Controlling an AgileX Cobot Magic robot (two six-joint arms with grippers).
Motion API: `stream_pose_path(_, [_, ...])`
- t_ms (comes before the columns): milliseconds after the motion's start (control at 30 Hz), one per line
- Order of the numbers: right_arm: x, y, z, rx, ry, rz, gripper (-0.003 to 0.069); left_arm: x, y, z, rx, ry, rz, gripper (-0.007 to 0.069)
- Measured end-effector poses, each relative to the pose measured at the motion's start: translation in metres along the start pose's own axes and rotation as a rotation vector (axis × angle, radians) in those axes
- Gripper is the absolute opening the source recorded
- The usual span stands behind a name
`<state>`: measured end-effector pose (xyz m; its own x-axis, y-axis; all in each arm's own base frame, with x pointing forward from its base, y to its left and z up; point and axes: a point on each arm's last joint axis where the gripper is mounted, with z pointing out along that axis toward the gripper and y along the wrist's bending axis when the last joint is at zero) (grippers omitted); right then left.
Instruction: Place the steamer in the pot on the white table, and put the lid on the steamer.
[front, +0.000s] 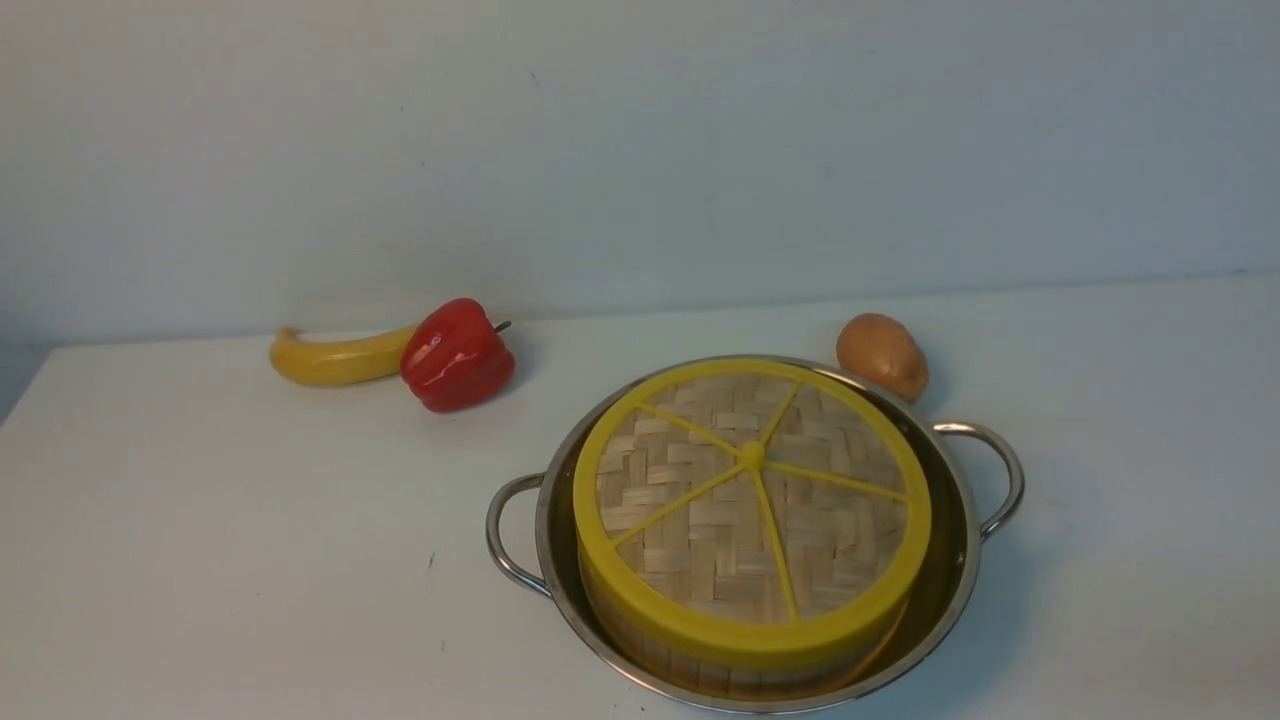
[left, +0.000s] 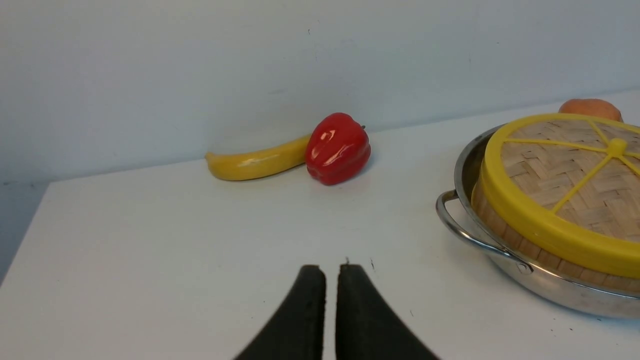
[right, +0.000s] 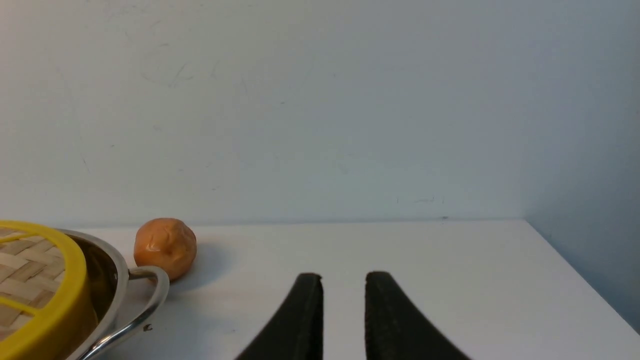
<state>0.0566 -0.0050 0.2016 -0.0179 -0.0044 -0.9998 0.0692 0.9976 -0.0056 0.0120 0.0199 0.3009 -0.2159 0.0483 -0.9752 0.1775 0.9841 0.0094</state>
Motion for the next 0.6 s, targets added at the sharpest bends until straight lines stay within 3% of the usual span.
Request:
stream_pose_path(200, [0.0, 0.0, 0.0, 0.0, 0.0, 0.0, 0.0169, -0.001, 0.001, 0.0, -0.016, -0.015, 0.021, 0.0041])
stream_pose_path(433, [0.0, 0.0, 0.0, 0.0, 0.0, 0.0, 0.0185, 0.0, -0.009, 0.016, -0.103, -0.286, 0.054, 0.0052])
stream_pose_path(600, [0.0, 0.0, 0.0, 0.0, 0.0, 0.0, 0.02, 0.061, -0.008, 0.057, -0.229, -0.226, 0.074, 0.0052])
